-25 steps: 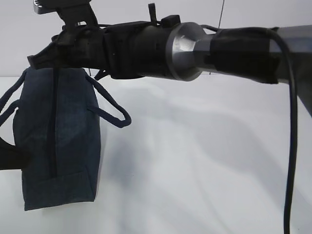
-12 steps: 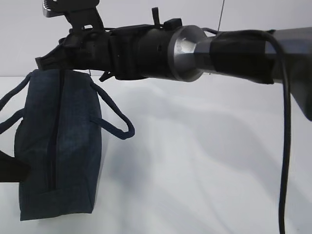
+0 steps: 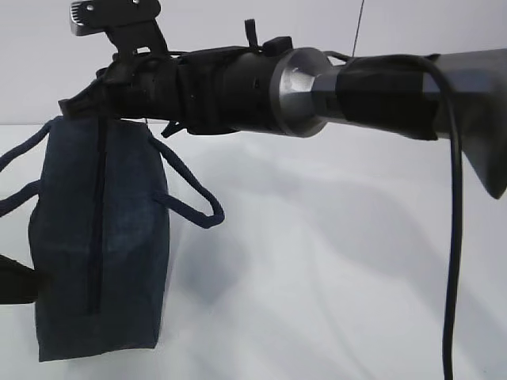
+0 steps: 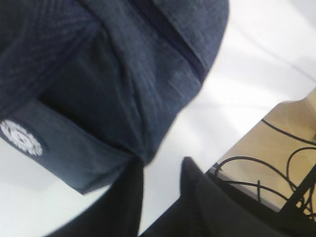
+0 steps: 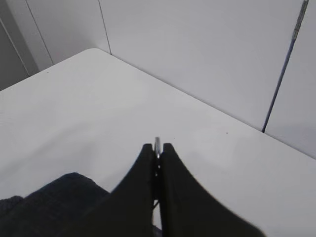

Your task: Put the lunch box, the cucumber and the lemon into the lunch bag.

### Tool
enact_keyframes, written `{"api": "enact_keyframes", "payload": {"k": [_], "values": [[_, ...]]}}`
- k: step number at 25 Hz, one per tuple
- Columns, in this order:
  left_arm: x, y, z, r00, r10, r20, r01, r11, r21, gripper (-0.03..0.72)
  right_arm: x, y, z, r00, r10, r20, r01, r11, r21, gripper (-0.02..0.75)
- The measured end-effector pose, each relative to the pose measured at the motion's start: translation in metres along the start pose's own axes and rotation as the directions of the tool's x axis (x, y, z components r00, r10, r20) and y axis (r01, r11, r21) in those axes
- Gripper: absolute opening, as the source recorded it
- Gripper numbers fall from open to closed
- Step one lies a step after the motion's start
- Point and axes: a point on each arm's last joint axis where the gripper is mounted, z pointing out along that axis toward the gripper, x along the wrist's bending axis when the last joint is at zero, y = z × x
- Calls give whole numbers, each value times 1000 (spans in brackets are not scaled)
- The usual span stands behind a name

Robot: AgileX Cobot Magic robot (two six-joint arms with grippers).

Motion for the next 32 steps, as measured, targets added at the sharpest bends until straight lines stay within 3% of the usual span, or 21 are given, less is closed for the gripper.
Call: {"api": "enact_keyframes", "payload": {"k": [4, 7, 12, 16, 22, 32], "values": [[-6, 0, -7, 998, -65, 11, 65, 998, -14, 301, -1, 0, 0, 1000, 8, 2, -8, 1000, 0, -12], [-13, 7, -20, 993, -121, 13, 121, 992, -28, 342, -2, 0, 0, 1000, 24, 4, -24, 1000, -1, -12], [-23, 30, -51, 982, -188, -20, 186, 980, -72, 354, -1, 0, 0, 999, 39, -6, -39, 999, -3, -12], [-22, 48, -72, 955, -277, -104, 262, 955, -139, 355, -1, 1, 0, 999, 39, -16, -39, 999, -4, -12], [4, 73, -50, 915, -376, -142, 370, 926, -71, 356, 0, 1, 0, 999, 39, -25, -39, 999, -5, -12], [37, 101, -14, 890, -427, -162, 424, 904, -54, 356, 1, 1, 0, 999, 39, -31, -39, 999, -6, -12]]}}
